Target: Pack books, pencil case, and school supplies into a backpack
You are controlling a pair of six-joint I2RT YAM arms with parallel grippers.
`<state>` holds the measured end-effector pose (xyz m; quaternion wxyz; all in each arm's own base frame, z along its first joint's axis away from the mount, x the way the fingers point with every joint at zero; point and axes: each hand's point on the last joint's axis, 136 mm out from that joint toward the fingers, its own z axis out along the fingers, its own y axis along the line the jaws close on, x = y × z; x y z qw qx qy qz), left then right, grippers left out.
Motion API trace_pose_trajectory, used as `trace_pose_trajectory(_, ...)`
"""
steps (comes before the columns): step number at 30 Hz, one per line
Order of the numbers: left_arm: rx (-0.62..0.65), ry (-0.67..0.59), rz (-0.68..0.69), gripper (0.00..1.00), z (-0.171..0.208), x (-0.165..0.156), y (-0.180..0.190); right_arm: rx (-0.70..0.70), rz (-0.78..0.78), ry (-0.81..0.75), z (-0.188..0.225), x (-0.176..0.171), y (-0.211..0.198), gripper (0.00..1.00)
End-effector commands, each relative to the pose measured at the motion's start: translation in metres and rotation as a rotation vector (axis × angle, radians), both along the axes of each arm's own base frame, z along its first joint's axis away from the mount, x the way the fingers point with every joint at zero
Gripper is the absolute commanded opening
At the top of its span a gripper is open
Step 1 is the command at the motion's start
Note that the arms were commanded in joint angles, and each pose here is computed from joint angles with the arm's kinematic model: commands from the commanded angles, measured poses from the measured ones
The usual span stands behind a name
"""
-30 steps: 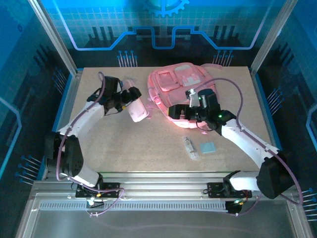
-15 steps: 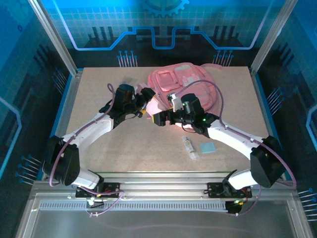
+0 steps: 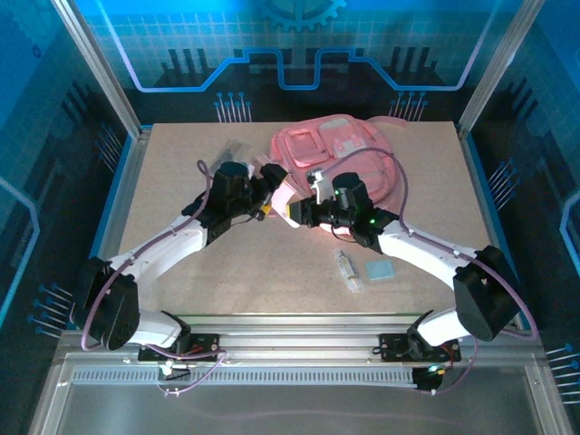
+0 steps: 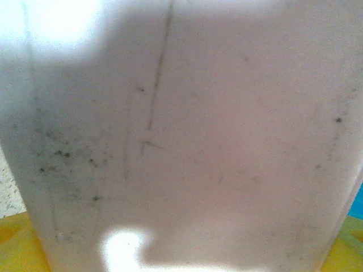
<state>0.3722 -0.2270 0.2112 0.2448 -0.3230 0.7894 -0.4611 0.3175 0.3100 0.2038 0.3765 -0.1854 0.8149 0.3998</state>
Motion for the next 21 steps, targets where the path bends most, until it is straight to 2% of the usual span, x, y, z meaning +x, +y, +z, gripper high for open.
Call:
trace_pose_trajectory(1, 0.044, -0.094, -0.075, 0.99, 0.035, -0.006, -0.012, 0.102, -0.017, -0.048, 0.034, 0.003, -0.010, 0.15)
trace_pose_trajectory(6, 0.277, -0.208, -0.127, 0.99, 0.057, -0.007, 0.000, 0.073, -0.122, 0.000, 0.036, 0.009, -0.050, 0.19)
trace_pose_trajectory(11, 0.502, -0.319, -0.256, 0.99, 0.060, 0.002, -0.005, 0.019, -0.321, 0.132, 0.021, 0.019, -0.118, 0.18)
trace_pose_trajectory(15, 0.702, -0.380, -0.473, 0.99, 0.038, 0.014, -0.038, 0.028, -0.530, 0.254, 0.013, 0.020, -0.183, 0.19)
trace_pose_trajectory(21, 1.042, -0.487, -0.753, 0.99, -0.012, 0.036, -0.094, 0.059, -0.698, 0.272, 0.009, 0.005, -0.246, 0.18)
